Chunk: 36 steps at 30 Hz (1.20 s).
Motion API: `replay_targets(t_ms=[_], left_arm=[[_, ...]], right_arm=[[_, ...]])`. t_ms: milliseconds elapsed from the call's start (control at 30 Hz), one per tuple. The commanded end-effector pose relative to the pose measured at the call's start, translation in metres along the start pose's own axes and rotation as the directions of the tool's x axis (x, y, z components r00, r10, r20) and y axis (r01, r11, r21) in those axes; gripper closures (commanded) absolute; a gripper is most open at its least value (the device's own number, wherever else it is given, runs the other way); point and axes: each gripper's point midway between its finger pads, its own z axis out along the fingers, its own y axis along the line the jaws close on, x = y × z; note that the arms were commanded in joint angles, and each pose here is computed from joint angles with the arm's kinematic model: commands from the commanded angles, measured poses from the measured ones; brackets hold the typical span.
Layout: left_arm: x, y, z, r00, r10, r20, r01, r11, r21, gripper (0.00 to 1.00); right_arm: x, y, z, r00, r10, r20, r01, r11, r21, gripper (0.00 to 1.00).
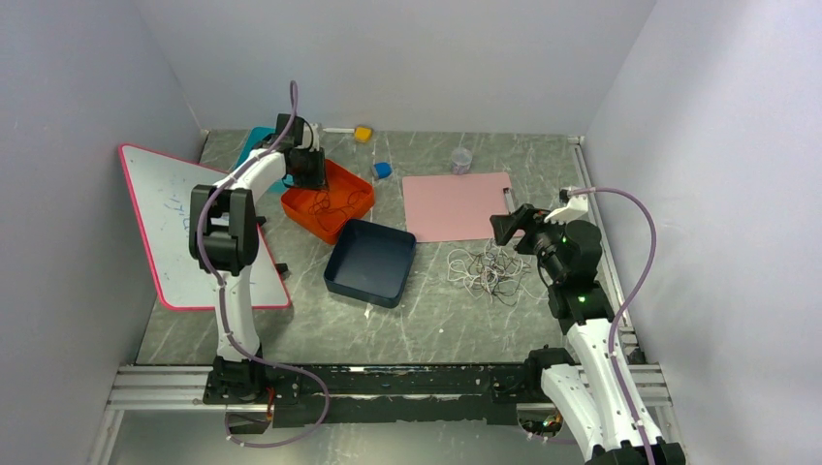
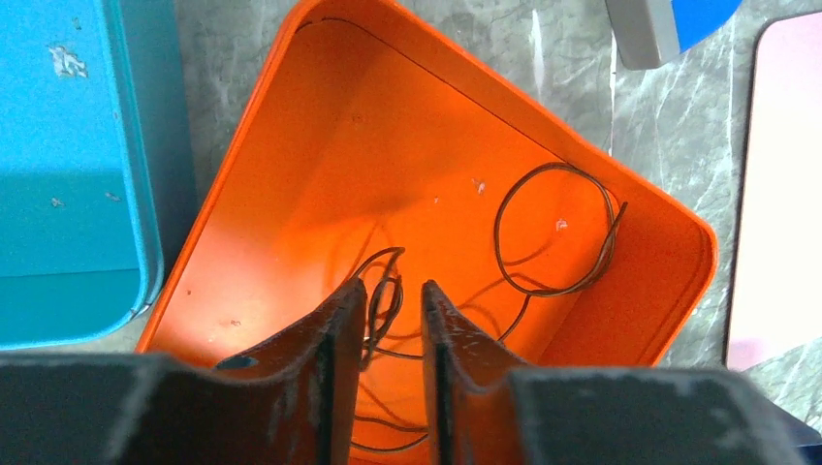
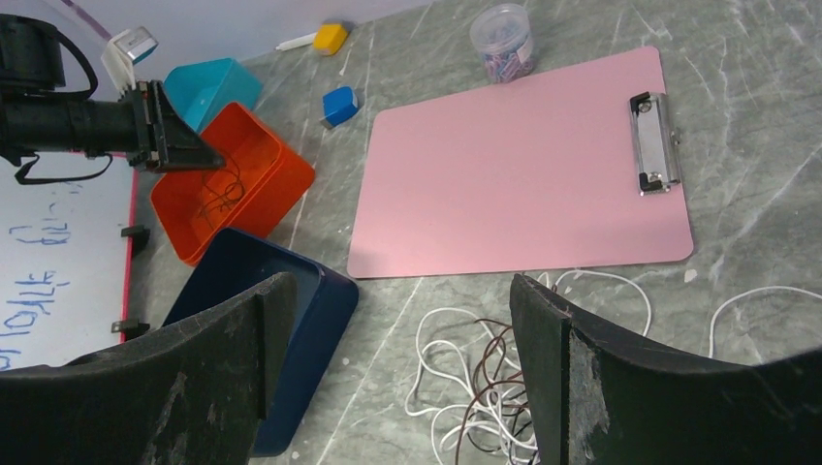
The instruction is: Untangle the cables
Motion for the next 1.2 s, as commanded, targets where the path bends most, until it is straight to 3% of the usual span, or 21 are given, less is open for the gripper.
replay_targets(t_ms=[0,200,300,400,567,767,933,1167], left_arm=[[-0.026,-0.007,-0.024,0.997,0.037,0.073,-0.036,0.999,-0.012,0.61],[-0.052,-0.02,-0.062,0.977,0.127,0.174,-0.109,0.988,-0.108,0.35],[-0.052,-0.037,-0.081,0.963,0.175,0.206,-0.148,0.979,-0.144,0.31],[-0.048,-0.053,-0.098,0.953,0.178,0.246,-0.15,0.98,-0.128,0.29],[-0.027,-0.085,-0.119,0.944,0.165,0.284,-0.155,0.986,-0.056,0.3],[0.009,-0.124,-0.134,0.95,0.09,0.299,-0.105,0.994,0.034,0.32],[0.03,-0.154,-0.139,0.955,0.048,0.294,-0.091,0.987,0.133,0.32],[0.039,-0.186,-0.136,0.953,0.091,0.288,-0.154,0.967,0.201,0.33]], right_arm=[[0.001,-0.002,0.0,1.0,-0.002,0.006,0.002,1.0,0.0,0.16],[0.003,-0.017,0.001,1.0,0.029,0.001,-0.029,0.996,0.088,0.17],[0.005,-0.037,0.001,0.997,0.076,0.007,-0.076,0.975,0.208,0.17],[0.013,-0.069,-0.004,0.991,0.137,0.013,-0.131,0.911,0.392,0.18],[0.033,-0.097,-0.005,0.98,0.193,-0.049,-0.134,0.821,0.555,0.18],[0.075,-0.106,0.006,0.943,0.265,-0.204,-0.097,0.8,0.592,0.18],[0.109,-0.102,0.017,0.884,0.296,-0.363,-0.054,0.834,0.548,0.2],[0.141,-0.084,0.032,0.81,0.334,-0.482,-0.103,0.89,0.444,0.35]])
